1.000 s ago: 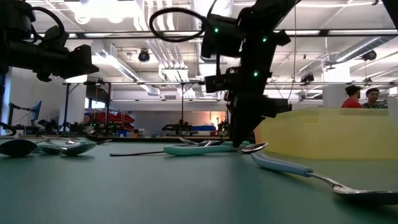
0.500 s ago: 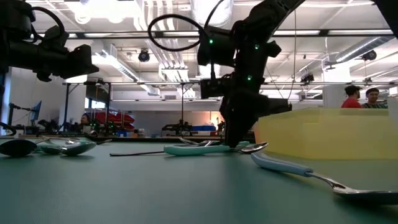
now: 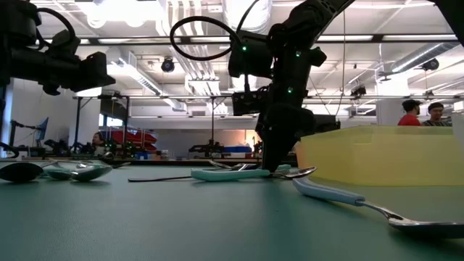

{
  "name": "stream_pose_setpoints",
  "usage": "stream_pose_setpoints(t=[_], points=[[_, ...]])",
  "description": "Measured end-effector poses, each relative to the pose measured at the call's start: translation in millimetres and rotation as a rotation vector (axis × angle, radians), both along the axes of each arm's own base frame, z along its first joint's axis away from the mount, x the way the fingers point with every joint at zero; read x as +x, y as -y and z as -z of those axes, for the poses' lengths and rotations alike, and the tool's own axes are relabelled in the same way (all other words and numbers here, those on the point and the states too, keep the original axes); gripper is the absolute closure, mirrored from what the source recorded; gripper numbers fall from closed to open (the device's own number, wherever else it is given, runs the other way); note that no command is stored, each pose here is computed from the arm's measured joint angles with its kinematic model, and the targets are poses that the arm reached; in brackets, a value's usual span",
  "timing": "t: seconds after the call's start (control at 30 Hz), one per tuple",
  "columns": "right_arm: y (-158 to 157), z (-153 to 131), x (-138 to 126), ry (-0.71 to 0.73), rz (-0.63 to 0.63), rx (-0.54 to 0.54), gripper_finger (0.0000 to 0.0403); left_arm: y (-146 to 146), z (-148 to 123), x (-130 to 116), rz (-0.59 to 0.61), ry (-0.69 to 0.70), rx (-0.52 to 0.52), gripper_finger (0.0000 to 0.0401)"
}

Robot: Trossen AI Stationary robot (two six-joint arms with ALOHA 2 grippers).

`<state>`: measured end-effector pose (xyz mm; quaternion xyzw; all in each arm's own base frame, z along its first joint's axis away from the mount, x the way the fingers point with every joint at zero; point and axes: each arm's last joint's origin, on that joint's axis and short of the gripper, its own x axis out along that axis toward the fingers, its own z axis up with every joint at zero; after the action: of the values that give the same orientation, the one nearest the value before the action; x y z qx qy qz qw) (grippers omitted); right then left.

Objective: Sort silverware by color (type)
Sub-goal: Put the blue spoon into the orange bin

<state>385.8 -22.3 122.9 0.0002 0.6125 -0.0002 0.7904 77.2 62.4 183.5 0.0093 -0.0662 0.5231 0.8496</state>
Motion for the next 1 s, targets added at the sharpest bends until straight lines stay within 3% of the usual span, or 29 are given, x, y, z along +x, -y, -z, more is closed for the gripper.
stream_pose_setpoints(t=[0.2, 0.33, 0.47, 0.6, 0.83, 1.0], points=[[4, -40, 0, 0.092, 0.035, -0.024, 0.0369, 0, 0, 0, 0.000, -0.001, 0.000, 0.0324], [10, -95, -11, 0.200, 0.068, -0.040, 0.0369, 0, 0, 0, 0.001, -0.001, 0.000, 0.0324], [21, -126, -43, 0.127, 0.125, -0.105, 0.0369, 0, 0, 0, 0.001, 0.000, 0.000, 0.0324], [45, -162, -90, 0.048, 0.284, -0.201, 0.0369, 0, 0, 0, 0.001, 0.000, 0.000, 0.0324], [89, -183, -159, -0.005, 0.533, -0.222, 0.0369, 0, 0, 0, 0.000, 0.000, 0.000, 0.0324], [113, -171, -195, -0.067, 0.629, -0.232, 0.0369, 0, 0, 0, 0.001, 0.000, 0.000, 0.0324]])
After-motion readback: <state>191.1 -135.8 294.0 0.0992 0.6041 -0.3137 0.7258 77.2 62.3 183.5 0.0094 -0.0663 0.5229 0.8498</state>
